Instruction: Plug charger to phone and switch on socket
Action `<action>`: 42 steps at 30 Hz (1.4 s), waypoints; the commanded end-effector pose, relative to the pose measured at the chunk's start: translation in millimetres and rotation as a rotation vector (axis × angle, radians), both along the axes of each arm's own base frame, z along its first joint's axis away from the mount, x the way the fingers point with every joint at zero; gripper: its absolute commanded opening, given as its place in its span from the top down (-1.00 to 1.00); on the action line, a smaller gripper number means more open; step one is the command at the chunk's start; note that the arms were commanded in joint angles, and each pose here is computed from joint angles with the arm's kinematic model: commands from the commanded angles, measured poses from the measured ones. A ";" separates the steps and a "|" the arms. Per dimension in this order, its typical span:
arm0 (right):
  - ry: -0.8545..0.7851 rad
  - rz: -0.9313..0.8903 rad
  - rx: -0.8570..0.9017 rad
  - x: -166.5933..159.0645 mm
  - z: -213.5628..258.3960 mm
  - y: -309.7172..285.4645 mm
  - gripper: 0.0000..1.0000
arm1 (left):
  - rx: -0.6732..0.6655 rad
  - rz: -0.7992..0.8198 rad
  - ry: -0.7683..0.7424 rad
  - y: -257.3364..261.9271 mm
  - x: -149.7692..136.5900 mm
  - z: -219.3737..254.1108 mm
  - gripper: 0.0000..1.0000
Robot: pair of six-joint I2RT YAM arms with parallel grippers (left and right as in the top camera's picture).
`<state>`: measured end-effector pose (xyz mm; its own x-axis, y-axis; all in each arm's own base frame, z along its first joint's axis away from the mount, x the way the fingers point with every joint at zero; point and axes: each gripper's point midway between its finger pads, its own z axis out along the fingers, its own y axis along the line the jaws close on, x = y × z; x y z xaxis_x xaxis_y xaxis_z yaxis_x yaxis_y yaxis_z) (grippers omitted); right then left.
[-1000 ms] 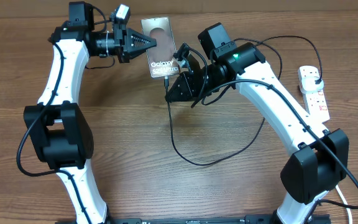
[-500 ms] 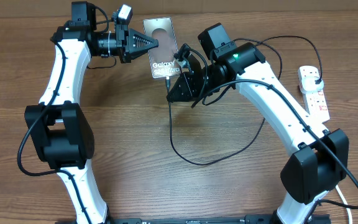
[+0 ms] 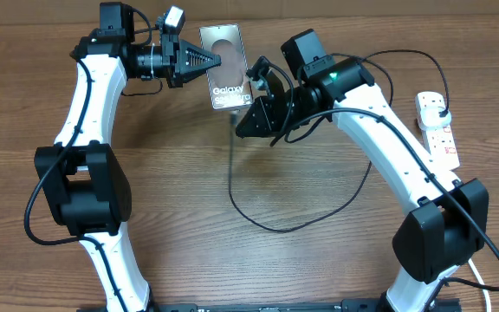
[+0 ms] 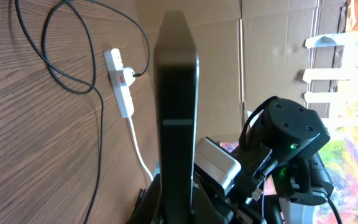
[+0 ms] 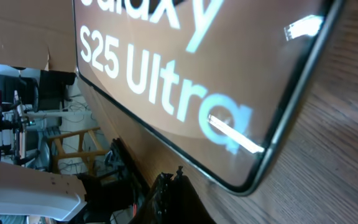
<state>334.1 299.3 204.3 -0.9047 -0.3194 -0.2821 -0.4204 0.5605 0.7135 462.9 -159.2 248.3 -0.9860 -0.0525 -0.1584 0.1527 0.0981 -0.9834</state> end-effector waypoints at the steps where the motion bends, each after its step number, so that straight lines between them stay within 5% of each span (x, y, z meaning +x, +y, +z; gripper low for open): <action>1: -0.029 0.002 0.018 3.5 7.9 0.3 0.93 | -0.036 -0.026 -0.067 -3.2 -8.6 20.3 0.91; 10: -0.036 -0.054 -0.060 11.2 -3.1 -6.0 0.92 | 0.040 0.069 -0.087 27.1 8.5 9.0 0.92; 16: -0.101 -0.269 -0.280 44.8 -40.4 -4.4 0.24 | 0.134 0.338 0.008 133.2 33.4 -8.1 0.92; 29: -0.315 -0.307 -0.472 127.7 -113.3 34.1 0.29 | 0.172 0.434 0.064 174.9 30.6 -18.3 0.91; 42: -0.274 -0.306 -0.531 121.8 -184.4 57.1 0.36 | 0.205 0.443 0.096 176.4 27.7 -26.1 0.92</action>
<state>457.8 345.8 30.4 -0.8894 -0.2332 -0.3932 -0.3316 0.9212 0.2037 495.3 20.9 205.5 -0.8838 -0.4617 -0.0760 -0.0879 0.3234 -0.9422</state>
